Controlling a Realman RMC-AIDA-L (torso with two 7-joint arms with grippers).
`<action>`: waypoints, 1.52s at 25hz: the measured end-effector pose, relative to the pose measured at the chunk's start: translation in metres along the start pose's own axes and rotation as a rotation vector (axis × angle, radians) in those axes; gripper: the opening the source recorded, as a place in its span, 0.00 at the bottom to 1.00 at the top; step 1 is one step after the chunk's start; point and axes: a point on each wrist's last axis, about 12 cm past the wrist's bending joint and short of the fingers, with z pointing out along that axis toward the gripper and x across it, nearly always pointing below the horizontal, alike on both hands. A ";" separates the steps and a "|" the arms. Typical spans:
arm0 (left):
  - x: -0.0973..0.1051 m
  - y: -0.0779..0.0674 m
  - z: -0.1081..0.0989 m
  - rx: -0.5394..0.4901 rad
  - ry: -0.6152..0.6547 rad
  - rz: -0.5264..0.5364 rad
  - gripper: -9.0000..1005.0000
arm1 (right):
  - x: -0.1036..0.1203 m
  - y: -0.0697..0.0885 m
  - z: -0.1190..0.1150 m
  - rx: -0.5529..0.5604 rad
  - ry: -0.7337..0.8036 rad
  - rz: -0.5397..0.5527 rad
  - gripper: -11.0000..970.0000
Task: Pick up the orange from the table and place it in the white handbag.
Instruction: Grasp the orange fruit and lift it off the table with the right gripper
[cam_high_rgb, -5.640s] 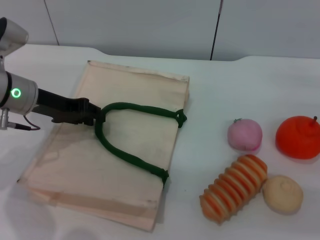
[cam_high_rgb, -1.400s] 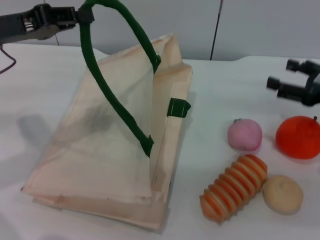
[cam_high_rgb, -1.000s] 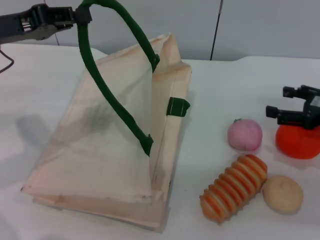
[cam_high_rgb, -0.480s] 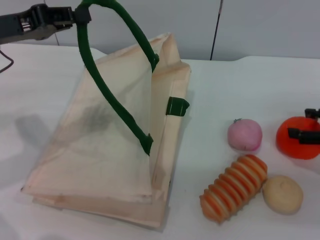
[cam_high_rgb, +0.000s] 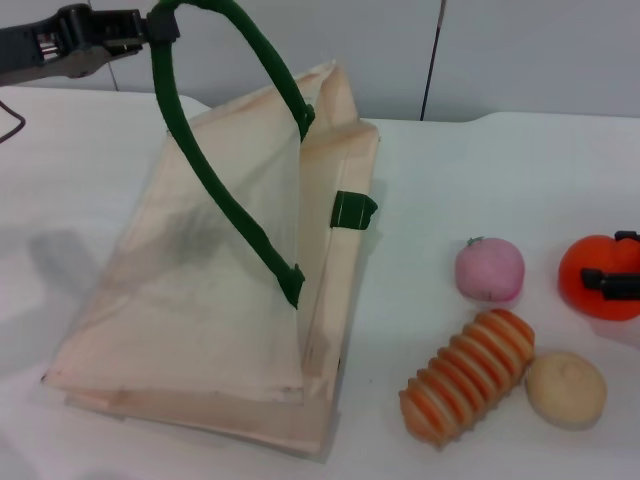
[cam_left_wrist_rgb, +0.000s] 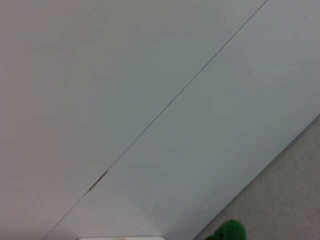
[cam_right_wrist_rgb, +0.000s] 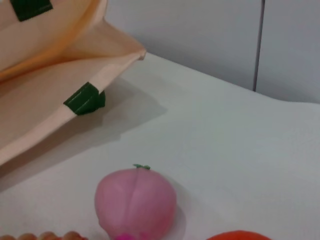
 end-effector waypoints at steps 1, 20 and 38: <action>0.000 0.000 0.000 0.000 0.000 0.000 0.13 | 0.000 0.000 0.000 0.000 0.002 -0.001 0.91; -0.001 -0.001 0.000 0.005 -0.007 -0.002 0.13 | -0.007 0.003 0.000 -0.004 0.040 -0.056 0.45; -0.001 -0.001 -0.001 0.005 -0.010 -0.002 0.13 | -0.009 0.001 -0.007 -0.010 0.024 -0.045 0.31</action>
